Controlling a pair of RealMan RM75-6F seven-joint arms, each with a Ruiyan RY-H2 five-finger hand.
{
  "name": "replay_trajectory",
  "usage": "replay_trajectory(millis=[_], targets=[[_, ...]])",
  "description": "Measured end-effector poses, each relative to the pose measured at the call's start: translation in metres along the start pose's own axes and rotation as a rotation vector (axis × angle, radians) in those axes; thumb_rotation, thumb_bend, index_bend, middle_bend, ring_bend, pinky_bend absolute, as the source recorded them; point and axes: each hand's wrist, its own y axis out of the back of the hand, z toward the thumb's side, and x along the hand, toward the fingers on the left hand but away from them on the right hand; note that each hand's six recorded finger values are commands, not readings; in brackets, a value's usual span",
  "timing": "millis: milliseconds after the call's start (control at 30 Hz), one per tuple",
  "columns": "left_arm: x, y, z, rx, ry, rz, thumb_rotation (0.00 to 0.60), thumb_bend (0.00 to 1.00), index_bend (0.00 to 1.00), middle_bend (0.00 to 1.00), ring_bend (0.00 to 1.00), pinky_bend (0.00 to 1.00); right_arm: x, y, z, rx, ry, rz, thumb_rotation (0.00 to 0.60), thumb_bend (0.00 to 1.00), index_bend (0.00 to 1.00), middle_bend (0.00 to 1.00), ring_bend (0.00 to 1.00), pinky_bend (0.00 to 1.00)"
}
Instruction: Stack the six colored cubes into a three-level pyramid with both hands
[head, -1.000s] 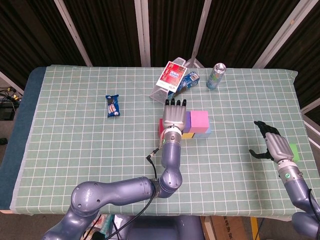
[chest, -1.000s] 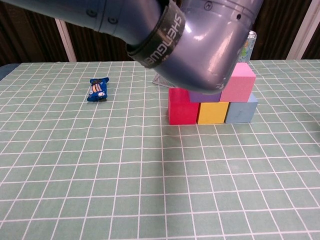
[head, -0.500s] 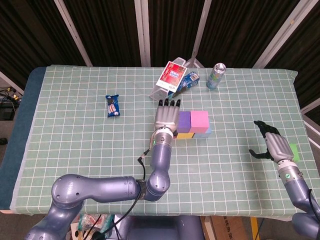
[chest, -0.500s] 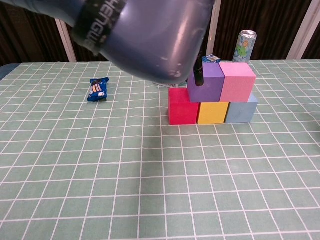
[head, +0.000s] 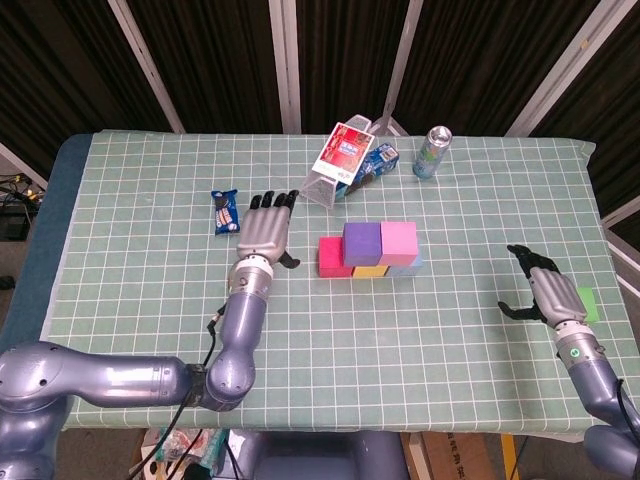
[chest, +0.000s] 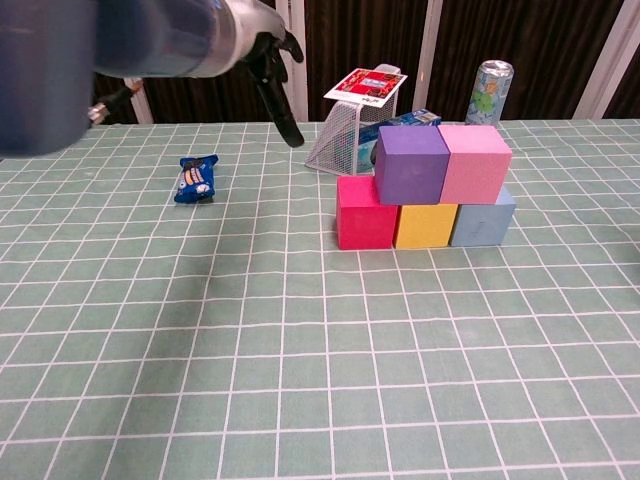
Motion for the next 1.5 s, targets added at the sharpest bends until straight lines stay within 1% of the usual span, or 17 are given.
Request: replay_trajectory(millis=[233,567,700,967,1133,1267,1333,1500], targets=[[-0.017,0.021,-0.026,-0.031,-0.041,0.076,0.600,0.16,0.00,0.09,0.00,0.03,0.001,-0.009,0.000,0.025,-0.008,0.030,0.600,0.32,0.00,0.03,0.04,0.00],[-0.044,0.034,-0.053,-0.120,-0.093,0.140,0.600,0.16,0.00,0.09,0.00,0.03,0.003,-0.021,0.002,0.045,-0.012,0.062,0.600,0.32,0.00,0.04,0.04,0.00],[-0.056,0.045,-0.068,-0.144,-0.102,0.168,0.600,0.17,0.00,0.09,0.00,0.03,0.005,-0.027,0.003,0.046,-0.016,0.085,0.600,0.32,0.00,0.03,0.04,0.00],[-0.073,0.058,-0.098,-0.151,-0.097,0.193,0.600,0.17,0.00,0.07,0.00,0.03,0.010,-0.038,0.013,0.030,-0.011,0.136,0.600,0.32,0.00,0.03,0.03,0.00],[-0.082,0.062,-0.121,-0.139,-0.069,0.196,0.600,0.17,0.00,0.07,0.00,0.03,0.014,-0.046,0.019,0.018,-0.007,0.160,0.600,0.32,0.00,0.03,0.03,0.00],[-0.092,0.060,-0.148,-0.119,-0.018,0.190,0.600,0.17,0.00,0.07,0.00,0.03,0.017,-0.052,0.024,0.021,0.000,0.175,0.600,0.32,0.00,0.03,0.03,0.00],[-0.096,0.053,-0.161,-0.112,0.011,0.176,0.600,0.17,0.00,0.07,0.00,0.03,0.018,-0.054,0.026,0.027,0.004,0.177,0.600,0.32,0.00,0.03,0.03,0.00],[-0.108,0.029,-0.201,-0.081,0.089,0.137,0.600,0.17,0.00,0.07,0.00,0.03,0.019,-0.055,0.029,0.028,0.011,0.168,0.600,0.32,0.00,0.02,0.01,0.00]])
